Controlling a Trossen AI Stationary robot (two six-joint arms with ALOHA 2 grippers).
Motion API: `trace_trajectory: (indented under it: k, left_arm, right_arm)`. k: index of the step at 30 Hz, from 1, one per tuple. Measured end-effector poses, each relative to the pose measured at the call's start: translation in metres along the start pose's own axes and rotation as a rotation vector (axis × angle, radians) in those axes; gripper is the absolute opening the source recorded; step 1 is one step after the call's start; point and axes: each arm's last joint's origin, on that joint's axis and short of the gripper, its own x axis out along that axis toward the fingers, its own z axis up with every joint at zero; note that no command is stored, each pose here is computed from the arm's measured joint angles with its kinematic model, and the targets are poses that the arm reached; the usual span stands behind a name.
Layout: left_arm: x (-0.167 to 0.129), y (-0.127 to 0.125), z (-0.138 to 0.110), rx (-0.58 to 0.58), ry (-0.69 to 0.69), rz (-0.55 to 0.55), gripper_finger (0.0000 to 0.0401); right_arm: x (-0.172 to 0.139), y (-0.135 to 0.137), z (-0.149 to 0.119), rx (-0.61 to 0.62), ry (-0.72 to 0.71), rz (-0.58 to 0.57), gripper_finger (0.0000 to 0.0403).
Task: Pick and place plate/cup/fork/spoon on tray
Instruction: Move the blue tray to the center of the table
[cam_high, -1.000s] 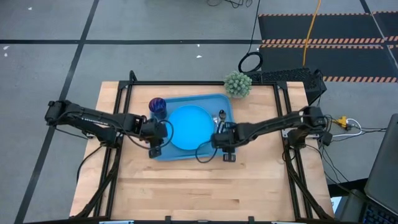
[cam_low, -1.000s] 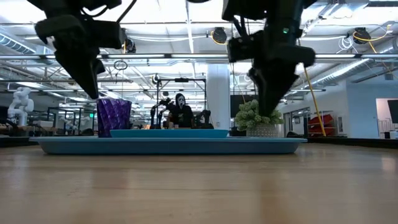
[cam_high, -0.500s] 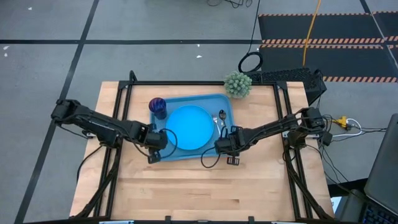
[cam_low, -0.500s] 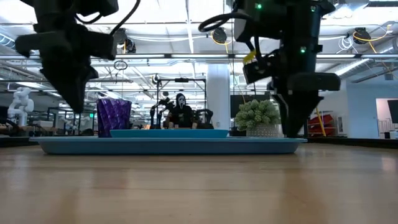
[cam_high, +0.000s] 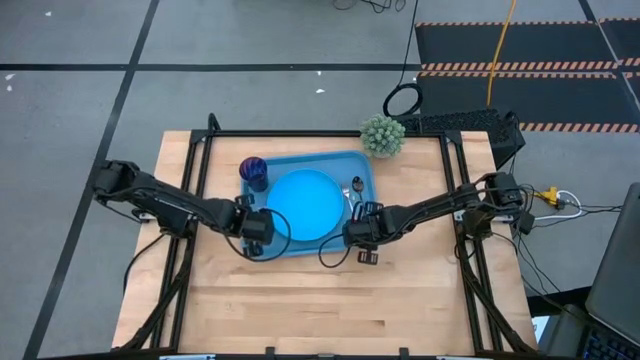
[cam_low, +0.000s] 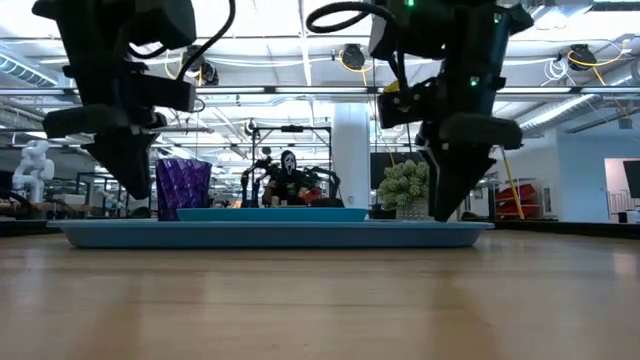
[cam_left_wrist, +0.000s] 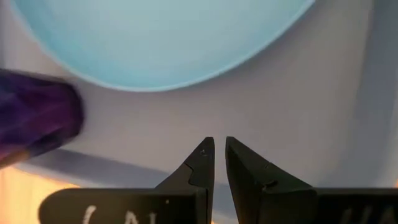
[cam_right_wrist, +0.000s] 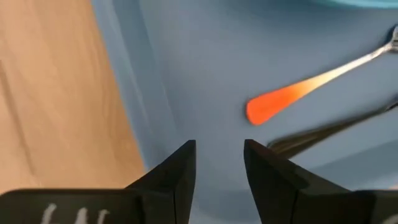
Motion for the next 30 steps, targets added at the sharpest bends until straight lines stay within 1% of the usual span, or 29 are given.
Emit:
trace_trajectory:
  k: [3, 8, 10, 18, 22, 30]
  left_arm:
    - [0.004, -0.003, 0.001, 0.004, 0.021, -0.031, 0.0042]
    - [0.011, -0.011, 0.002, 0.022, 0.032, -0.044, 0.0042]
    - [0.013, -0.013, 0.003, 0.026, 0.029, -0.047, 0.0042]
    - [0.013, -0.014, 0.005, 0.009, 0.004, -0.059, 0.0042]
    - [0.013, -0.015, 0.006, 0.005, -0.008, -0.063, 0.0042]
    - [0.013, -0.015, 0.008, 0.0, -0.023, -0.069, 0.0042]
  right_arm:
    - [0.008, 0.0, -0.005, 0.017, -0.006, 0.009, 0.013]
    - [0.016, 0.001, -0.017, 0.064, 0.041, 0.02, 0.013]
    - [0.015, 0.003, -0.021, 0.079, 0.057, 0.024, 0.013]
    - [0.006, 0.021, -0.033, 0.136, 0.096, 0.101, 0.013]
    - [0.004, 0.032, -0.037, 0.179, 0.095, 0.107, 0.013]
    - [0.0, 0.05, -0.045, 0.209, 0.107, 0.134, 0.013]
